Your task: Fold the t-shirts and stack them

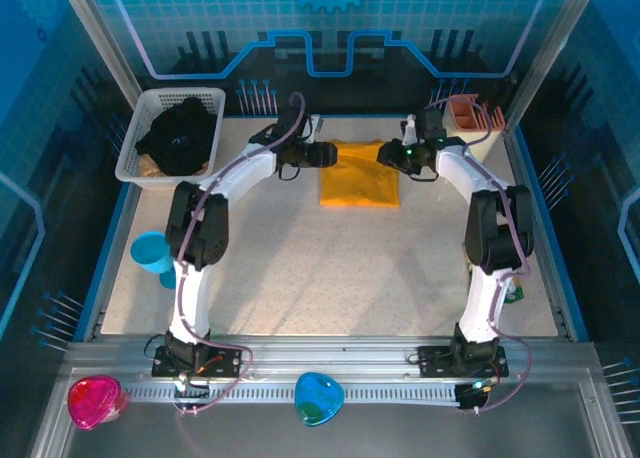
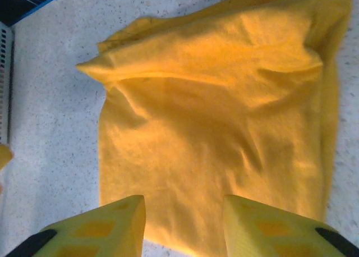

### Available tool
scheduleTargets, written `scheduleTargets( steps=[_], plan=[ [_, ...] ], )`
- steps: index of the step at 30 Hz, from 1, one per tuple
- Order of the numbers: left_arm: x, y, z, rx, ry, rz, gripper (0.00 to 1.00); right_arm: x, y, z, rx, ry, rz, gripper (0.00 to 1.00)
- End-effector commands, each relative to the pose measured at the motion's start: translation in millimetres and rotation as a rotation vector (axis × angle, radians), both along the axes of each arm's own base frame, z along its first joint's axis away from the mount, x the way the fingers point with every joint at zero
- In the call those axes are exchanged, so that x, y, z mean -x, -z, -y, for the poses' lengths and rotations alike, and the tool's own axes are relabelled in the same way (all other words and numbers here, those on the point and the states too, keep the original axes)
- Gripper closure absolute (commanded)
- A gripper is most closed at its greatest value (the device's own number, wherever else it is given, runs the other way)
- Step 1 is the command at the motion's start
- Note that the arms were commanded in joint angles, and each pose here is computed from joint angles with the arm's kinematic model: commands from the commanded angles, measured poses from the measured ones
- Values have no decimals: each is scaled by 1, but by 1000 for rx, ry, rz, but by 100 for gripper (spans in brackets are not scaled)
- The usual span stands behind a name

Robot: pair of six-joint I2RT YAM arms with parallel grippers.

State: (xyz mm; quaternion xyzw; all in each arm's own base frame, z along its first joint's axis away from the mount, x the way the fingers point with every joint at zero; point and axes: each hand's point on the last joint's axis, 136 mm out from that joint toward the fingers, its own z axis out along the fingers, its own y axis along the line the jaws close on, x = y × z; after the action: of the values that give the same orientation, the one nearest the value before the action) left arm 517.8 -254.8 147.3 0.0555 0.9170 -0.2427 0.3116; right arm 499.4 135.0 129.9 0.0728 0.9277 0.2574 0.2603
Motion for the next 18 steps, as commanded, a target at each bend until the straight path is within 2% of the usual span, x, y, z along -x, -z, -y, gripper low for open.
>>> scheduleTargets(
  steps=[1, 5, 9, 15, 18],
  plan=[
    [22, 27, 14, -7, 22, -50, 33, 28, 45, 12, 103, 0, -120, 56],
    [32, 63, 33, -46, 54, -114, 34, 34, 70, 15, 116, 11, -173, 52],
    [31, 90, 34, -117, 28, -157, 37, 36, 89, 18, 181, 7, -208, 51],
    [25, 117, 29, -167, -1, -195, 38, 30, 115, 12, 183, -1, -248, 58],
    [16, 132, 31, -195, 12, -214, 37, 24, 117, 15, 228, 13, -265, 62]
  ],
)
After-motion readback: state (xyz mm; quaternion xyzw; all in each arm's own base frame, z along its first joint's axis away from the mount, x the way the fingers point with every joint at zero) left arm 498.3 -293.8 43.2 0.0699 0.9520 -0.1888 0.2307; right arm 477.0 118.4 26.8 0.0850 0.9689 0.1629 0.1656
